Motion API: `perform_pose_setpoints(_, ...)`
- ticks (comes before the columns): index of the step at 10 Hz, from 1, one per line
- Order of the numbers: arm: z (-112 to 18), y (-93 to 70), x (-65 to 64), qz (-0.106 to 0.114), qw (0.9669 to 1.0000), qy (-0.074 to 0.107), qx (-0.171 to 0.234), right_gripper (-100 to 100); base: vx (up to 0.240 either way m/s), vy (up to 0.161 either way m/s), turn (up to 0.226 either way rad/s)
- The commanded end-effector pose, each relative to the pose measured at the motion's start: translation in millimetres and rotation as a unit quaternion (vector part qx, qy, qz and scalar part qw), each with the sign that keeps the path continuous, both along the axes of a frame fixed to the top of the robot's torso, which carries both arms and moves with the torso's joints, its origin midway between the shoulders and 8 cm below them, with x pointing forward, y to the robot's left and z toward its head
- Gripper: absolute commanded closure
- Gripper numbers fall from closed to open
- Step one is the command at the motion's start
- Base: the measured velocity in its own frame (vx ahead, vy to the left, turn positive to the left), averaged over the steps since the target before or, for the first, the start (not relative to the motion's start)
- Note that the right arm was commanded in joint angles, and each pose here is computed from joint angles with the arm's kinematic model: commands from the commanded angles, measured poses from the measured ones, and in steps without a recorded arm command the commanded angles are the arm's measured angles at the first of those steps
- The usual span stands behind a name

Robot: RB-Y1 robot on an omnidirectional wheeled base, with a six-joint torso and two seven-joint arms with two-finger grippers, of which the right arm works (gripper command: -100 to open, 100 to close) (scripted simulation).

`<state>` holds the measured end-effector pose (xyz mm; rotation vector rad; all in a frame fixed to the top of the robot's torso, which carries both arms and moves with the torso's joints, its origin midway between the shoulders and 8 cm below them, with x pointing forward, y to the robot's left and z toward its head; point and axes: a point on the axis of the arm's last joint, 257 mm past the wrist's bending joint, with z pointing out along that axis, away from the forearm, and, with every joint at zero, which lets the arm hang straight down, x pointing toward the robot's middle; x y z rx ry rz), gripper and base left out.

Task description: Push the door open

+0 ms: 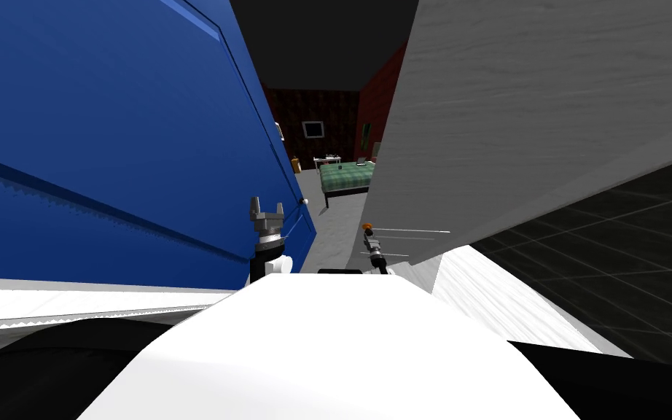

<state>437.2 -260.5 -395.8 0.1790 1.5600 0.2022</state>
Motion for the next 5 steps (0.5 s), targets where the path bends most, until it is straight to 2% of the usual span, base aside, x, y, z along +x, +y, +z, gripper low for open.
perform_pose_setpoints(1,8.1,-15.0,4.5,-0.011,0.9995,-0.011,0.026,100,0.034,0.014,0.023)
perform_pose_setpoints(4,10.4,-22.3,4.9,-0.019,0.9973,-0.015,0.069,100,0.047,-0.016,-0.022)
perform_pose_setpoints(5,7.6,-28.0,0.7,-0.018,0.9993,-0.010,0.030,-100,-0.023,0.040,-0.034)
